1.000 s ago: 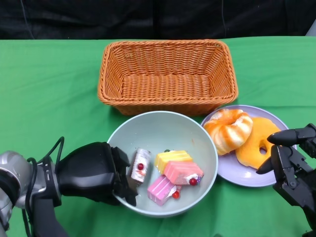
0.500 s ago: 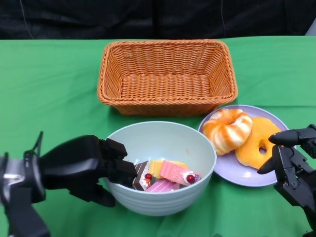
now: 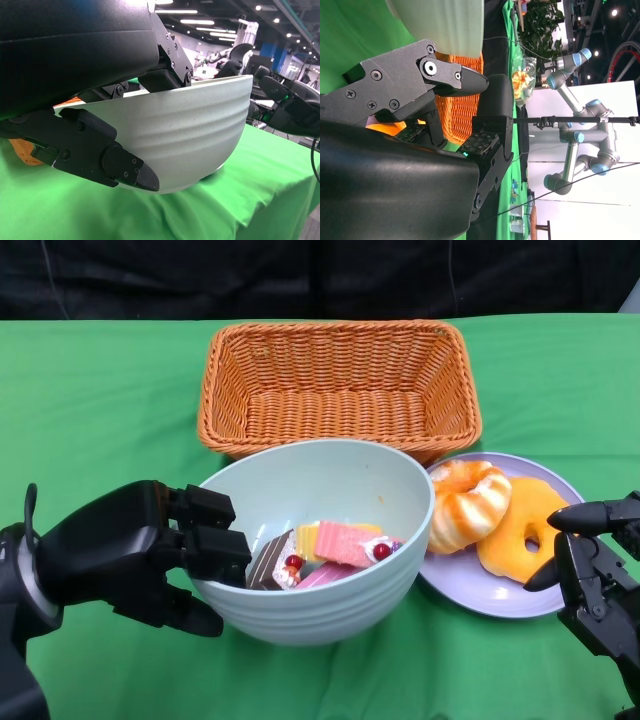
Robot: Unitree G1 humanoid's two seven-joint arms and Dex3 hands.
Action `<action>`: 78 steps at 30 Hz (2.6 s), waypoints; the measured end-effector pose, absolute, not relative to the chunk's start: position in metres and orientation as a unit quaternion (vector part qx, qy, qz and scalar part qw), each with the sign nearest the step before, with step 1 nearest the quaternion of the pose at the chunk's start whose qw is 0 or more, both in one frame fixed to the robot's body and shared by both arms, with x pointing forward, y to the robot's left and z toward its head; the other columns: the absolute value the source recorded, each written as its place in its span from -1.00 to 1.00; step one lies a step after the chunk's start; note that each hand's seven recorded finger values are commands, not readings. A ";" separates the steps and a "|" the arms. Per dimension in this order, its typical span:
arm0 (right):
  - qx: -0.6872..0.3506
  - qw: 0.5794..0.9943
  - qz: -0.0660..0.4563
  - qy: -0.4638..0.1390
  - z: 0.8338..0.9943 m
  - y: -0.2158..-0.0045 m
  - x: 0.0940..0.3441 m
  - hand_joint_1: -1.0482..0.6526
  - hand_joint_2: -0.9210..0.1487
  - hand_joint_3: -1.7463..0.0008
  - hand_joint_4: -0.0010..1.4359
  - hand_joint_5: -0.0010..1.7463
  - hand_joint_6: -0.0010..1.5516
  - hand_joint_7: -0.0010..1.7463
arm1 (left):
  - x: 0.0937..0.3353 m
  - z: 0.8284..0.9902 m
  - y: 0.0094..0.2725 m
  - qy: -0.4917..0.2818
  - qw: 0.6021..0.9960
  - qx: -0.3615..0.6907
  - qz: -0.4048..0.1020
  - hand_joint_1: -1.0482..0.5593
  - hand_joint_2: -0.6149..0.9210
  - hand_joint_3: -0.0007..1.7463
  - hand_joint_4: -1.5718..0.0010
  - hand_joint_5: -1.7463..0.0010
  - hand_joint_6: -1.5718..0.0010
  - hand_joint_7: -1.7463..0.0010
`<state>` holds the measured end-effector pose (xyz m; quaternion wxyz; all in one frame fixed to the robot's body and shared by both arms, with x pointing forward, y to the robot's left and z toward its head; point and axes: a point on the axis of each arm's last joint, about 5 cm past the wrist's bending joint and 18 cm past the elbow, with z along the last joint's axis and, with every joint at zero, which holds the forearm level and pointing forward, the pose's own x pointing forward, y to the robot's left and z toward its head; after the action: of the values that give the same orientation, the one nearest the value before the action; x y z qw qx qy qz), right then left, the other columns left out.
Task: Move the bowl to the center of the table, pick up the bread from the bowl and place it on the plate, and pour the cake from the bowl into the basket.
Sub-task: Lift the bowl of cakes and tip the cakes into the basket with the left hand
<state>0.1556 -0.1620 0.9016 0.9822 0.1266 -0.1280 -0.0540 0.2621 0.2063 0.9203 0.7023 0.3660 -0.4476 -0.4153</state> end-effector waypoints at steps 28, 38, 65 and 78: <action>0.111 0.986 -0.055 -0.110 0.892 -0.160 0.163 0.09 -0.80 0.27 -0.07 0.79 -0.11 0.37 | 0.296 0.949 0.154 -0.489 0.766 0.280 -0.308 0.19 0.51 0.26 -0.07 -0.86 -0.02 -0.50; 0.107 0.986 -0.055 -0.112 0.890 -0.159 0.164 0.08 -0.82 0.31 -0.05 0.78 -0.10 0.36 | 0.303 0.954 0.143 -0.463 0.793 0.255 -0.303 0.23 0.50 0.29 -0.05 -0.87 -0.05 -0.48; 0.090 0.988 -0.051 -0.110 0.886 -0.160 0.163 0.08 -0.85 0.36 -0.05 0.82 -0.09 0.39 | 0.335 0.967 0.089 -0.254 0.904 -0.014 -0.345 0.12 0.59 0.25 0.03 -1.00 0.16 -0.77; 0.088 0.989 -0.051 -0.107 0.883 -0.160 0.162 0.09 -0.83 0.34 -0.05 0.83 -0.09 0.39 | 0.344 0.973 0.073 -0.157 0.933 -0.069 -0.316 0.11 0.51 0.27 0.04 -1.00 0.09 -0.69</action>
<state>0.1624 -0.1596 0.8829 0.9890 0.0880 -0.1070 -0.0513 0.3443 0.0728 0.9726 0.9332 -0.0686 -0.1569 -0.3158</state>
